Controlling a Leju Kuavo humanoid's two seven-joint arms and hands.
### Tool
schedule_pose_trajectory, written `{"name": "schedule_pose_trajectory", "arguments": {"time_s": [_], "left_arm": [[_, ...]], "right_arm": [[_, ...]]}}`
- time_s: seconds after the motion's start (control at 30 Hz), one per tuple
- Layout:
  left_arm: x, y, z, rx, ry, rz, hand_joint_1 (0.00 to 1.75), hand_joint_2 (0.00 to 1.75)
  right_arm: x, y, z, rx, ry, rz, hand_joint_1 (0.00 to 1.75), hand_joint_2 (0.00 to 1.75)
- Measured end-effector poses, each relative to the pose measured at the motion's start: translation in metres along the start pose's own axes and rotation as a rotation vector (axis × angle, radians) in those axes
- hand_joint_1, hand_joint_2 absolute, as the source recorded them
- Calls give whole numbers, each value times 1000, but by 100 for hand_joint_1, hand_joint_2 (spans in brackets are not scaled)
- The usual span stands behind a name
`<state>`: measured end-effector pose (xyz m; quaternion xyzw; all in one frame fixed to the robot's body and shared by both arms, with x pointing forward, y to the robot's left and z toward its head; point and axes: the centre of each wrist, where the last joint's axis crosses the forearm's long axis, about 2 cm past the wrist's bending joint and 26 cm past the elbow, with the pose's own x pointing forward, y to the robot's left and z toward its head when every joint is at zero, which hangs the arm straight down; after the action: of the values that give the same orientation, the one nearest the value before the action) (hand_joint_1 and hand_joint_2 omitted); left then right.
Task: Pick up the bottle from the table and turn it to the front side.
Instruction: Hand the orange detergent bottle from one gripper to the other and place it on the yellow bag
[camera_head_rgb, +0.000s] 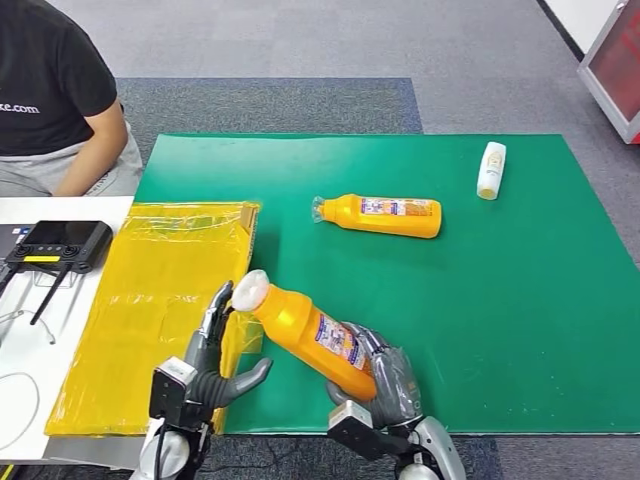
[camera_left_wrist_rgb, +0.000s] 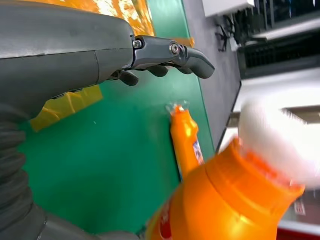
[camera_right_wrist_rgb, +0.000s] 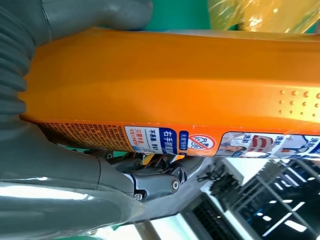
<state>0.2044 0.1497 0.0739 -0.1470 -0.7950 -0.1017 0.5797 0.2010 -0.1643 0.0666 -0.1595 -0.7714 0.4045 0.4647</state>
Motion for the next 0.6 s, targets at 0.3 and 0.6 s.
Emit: {"name": "schedule_pose_trajectory", "arguments": {"time_s": [0.3,0.6], "left_arm": [[4,-5,-18,-113,13,60,0,175],[5,-3,-30,-185,45,175,0,175]], "right_arm": [[8,2,-12,-6,-46,-11,167,175],[14,3,-21,-13,-87,-18,172,175]]}}
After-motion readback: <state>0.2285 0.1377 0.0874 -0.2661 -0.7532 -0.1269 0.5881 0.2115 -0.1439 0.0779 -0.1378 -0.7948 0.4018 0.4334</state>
